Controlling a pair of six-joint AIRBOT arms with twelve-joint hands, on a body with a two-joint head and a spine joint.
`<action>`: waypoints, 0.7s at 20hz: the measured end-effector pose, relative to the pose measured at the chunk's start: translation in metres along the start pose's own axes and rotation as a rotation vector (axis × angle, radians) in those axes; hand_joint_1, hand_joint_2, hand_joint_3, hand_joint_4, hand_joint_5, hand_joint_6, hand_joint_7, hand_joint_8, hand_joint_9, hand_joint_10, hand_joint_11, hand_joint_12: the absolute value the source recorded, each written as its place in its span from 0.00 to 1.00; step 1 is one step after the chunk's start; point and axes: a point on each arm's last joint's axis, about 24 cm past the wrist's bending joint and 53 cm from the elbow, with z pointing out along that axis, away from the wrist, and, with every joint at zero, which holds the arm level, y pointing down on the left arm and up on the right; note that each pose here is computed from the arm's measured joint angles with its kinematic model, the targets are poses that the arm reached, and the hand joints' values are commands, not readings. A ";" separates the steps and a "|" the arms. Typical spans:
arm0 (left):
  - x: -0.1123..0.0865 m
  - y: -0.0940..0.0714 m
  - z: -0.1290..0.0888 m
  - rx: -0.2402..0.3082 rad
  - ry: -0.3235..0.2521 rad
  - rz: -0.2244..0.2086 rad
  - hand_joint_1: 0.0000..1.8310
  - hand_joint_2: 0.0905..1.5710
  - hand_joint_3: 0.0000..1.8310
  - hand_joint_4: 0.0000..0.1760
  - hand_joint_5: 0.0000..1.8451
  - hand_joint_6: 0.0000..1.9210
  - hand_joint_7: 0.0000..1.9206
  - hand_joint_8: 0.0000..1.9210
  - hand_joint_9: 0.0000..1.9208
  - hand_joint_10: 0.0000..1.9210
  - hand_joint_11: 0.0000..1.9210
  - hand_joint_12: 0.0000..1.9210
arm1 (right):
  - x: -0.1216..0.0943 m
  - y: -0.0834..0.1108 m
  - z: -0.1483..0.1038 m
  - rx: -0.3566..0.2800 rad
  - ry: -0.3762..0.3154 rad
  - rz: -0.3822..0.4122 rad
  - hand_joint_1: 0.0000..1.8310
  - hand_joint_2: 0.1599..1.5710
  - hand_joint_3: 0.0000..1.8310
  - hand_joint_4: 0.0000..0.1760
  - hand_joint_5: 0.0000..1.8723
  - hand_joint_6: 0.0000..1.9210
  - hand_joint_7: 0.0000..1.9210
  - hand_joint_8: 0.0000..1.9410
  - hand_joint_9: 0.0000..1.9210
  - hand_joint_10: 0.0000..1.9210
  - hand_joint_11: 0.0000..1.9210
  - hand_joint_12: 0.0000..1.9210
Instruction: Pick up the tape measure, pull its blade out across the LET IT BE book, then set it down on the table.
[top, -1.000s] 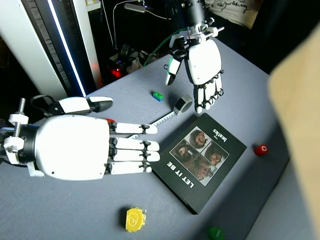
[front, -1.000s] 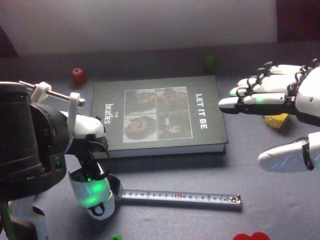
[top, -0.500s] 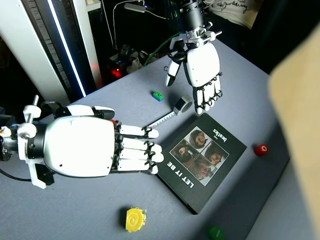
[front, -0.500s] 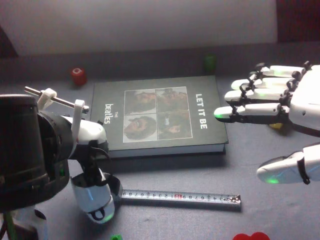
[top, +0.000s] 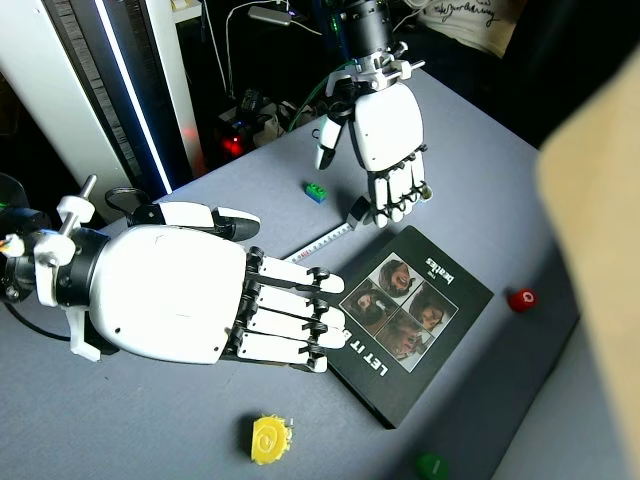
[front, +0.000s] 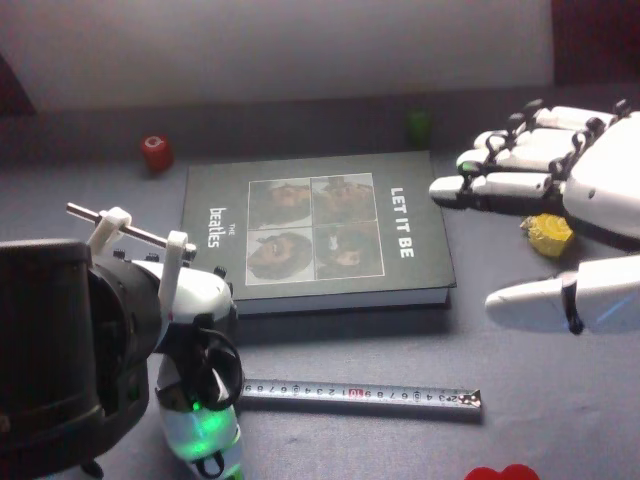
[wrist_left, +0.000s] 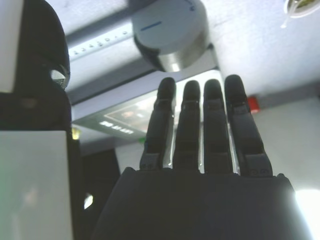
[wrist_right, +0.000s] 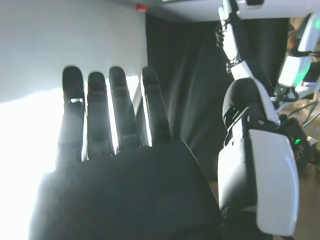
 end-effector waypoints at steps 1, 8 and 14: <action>0.001 0.001 0.000 -0.005 0.003 -0.002 0.53 0.52 0.00 0.03 0.10 0.00 0.06 0.00 0.05 0.00 0.00 0.21 | 0.002 -0.001 0.000 0.003 0.006 -0.001 0.01 0.67 0.00 0.68 0.10 0.00 0.09 0.00 0.07 0.00 0.00 0.42; 0.004 0.008 0.005 -0.016 0.000 0.009 0.52 0.53 0.00 0.02 0.12 0.01 0.06 0.00 0.05 0.00 0.00 0.20 | 0.001 0.000 0.000 0.001 0.001 -0.005 0.01 0.67 0.00 0.68 0.09 0.00 0.08 0.00 0.06 0.00 0.00 0.40; 0.005 0.013 0.013 -0.022 -0.006 0.018 0.52 0.52 0.00 0.00 0.11 0.00 0.06 0.00 0.06 0.00 0.00 0.20 | -0.001 0.001 0.000 -0.004 -0.005 -0.006 0.01 0.67 0.00 0.68 0.08 0.00 0.08 0.00 0.06 0.00 0.00 0.38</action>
